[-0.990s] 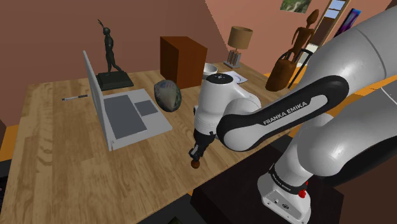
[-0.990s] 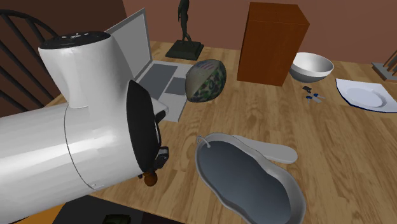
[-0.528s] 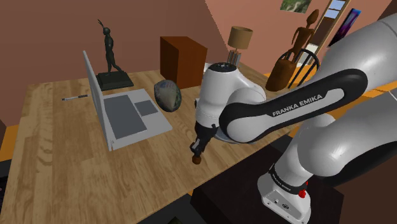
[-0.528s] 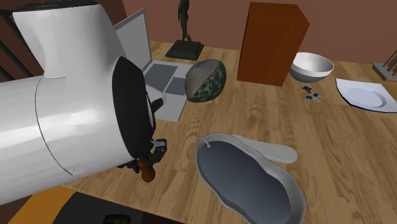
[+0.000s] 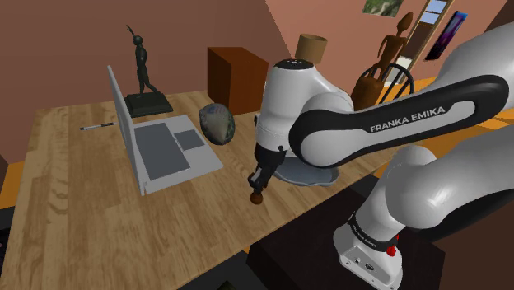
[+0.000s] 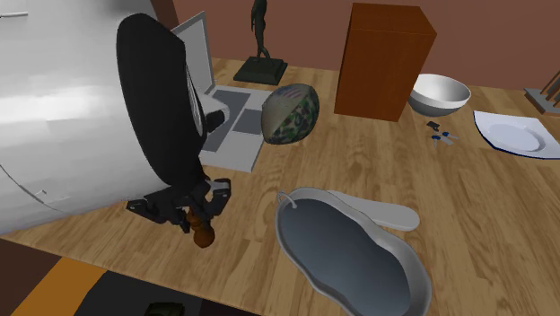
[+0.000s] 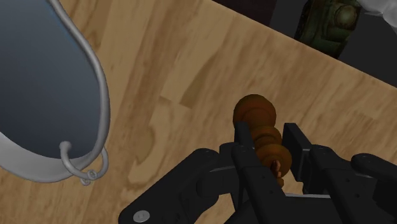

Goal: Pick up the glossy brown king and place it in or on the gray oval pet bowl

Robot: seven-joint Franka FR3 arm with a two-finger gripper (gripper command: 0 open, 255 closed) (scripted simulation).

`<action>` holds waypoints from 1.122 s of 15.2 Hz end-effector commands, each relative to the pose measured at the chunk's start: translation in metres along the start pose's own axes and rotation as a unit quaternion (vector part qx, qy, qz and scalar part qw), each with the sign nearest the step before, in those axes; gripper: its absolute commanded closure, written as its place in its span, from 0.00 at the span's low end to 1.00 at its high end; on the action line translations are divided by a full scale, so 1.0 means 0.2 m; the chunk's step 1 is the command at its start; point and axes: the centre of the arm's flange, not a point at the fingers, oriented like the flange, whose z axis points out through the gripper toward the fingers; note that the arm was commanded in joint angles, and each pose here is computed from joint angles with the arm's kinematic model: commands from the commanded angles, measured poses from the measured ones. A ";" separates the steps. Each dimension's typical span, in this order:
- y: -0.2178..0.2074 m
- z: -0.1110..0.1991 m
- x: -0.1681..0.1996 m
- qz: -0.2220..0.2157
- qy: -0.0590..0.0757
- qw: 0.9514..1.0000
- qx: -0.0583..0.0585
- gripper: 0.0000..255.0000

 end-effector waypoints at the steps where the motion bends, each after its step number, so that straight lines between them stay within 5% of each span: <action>1: 0.00 -0.05 0.00 0.000 0.000 1.000 0.000 1.00; 17: 0.00 -0.47 0.01 0.000 0.000 1.000 0.000 1.00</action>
